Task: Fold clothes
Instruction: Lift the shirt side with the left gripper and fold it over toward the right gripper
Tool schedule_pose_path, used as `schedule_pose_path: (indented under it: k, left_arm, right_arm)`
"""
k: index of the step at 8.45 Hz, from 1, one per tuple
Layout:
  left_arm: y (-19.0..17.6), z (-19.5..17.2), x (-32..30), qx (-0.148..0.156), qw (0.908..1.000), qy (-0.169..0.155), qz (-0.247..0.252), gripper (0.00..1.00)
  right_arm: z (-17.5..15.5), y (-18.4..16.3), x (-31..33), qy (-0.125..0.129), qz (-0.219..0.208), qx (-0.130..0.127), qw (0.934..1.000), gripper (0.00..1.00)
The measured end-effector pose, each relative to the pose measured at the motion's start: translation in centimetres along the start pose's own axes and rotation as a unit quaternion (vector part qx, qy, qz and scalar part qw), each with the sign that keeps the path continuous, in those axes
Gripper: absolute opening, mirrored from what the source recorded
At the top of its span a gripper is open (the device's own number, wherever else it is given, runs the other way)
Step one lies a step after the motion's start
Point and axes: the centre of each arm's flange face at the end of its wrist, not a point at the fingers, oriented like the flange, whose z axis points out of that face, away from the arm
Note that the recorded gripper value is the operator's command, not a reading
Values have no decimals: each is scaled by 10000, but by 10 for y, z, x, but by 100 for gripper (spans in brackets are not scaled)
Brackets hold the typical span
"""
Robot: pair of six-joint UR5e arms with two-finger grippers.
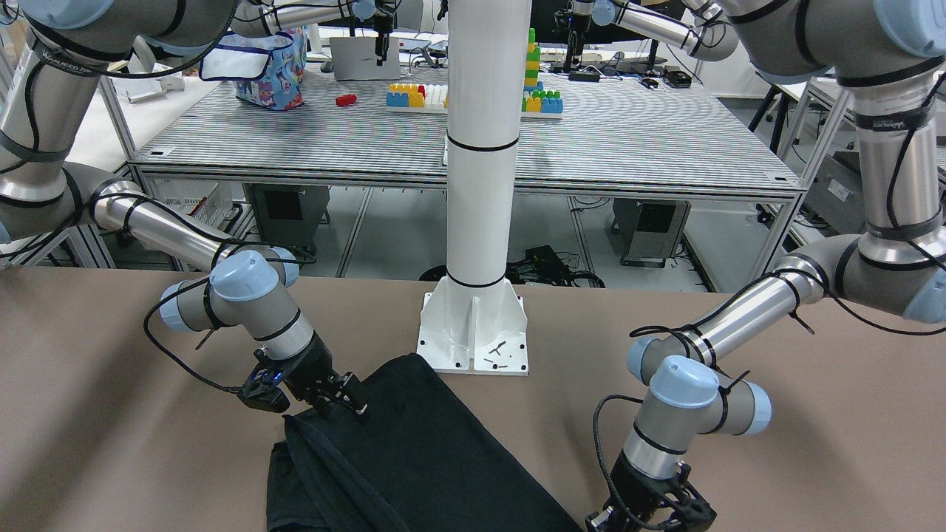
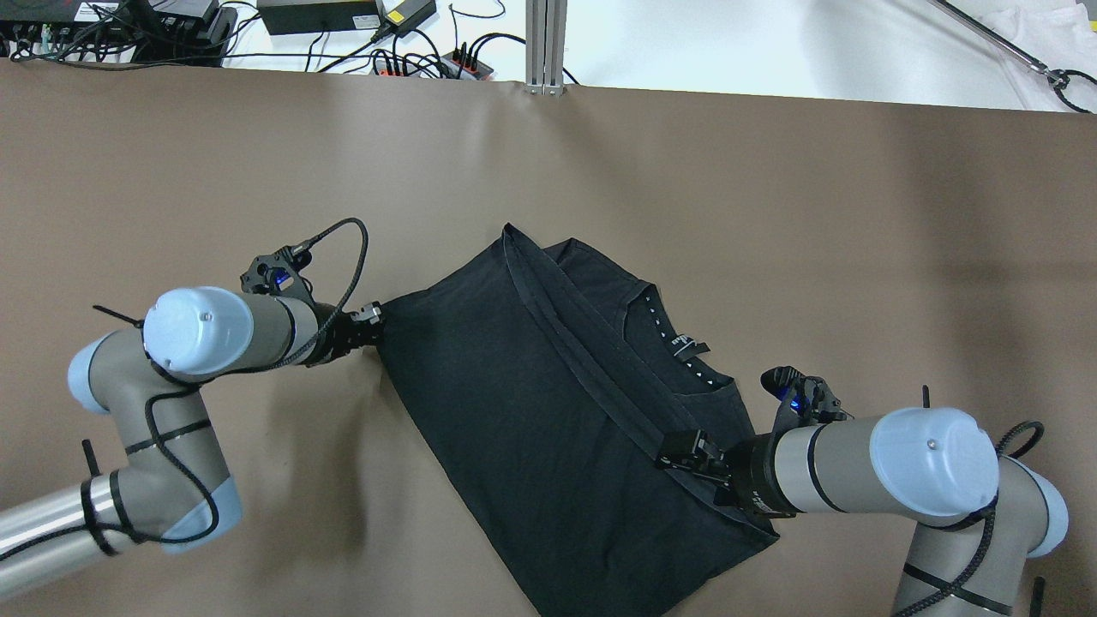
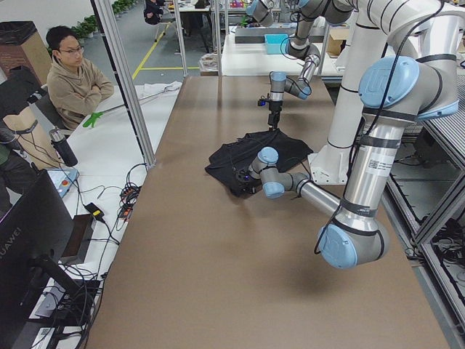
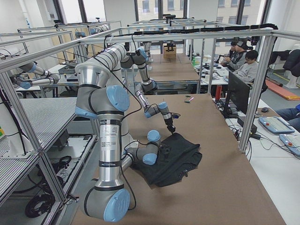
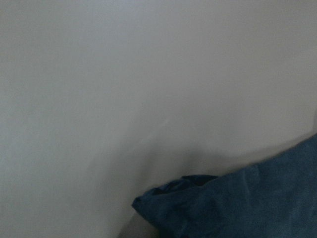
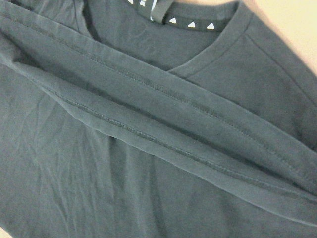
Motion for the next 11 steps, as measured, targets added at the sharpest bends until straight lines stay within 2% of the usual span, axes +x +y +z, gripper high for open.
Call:
schedule_pose_path:
  k: [2, 3, 4, 6, 7, 9, 11]
  left_arm:
    - [-84, 28, 48, 102, 9998, -147, 36, 0]
    - [-124, 48, 96, 184, 9996, -235, -14, 0]
    - [-153, 66, 143, 271, 9990, -351, -76, 0]
    - [-176, 88, 224, 462, 9971, -577, -160, 0]
    - [-179, 91, 245, 529, 9966, -616, -167, 99]
    - [-181, 94, 255, 617, 9962, -607, -134, 100]
    - [-181, 94, 248, 738, 9957, -552, 34, 100]
  right_arm:
    - [-1, -3, -1, -42, 2, 99, 9999, 95]
    - [-1, -4, -1, -51, 2, 129, 9999, 95]
    - [-2, -4, -2, -63, 1, 149, 9999, 95]
    - [-2, -6, -4, -96, -4, 236, 9997, 95]
    - [-2, -8, -5, -115, -8, 314, 9994, 95]
    - [-2, -9, -8, -162, -25, 396, 9991, 95]
    - [-3, -8, -25, -340, -95, 654, 9972, 94]
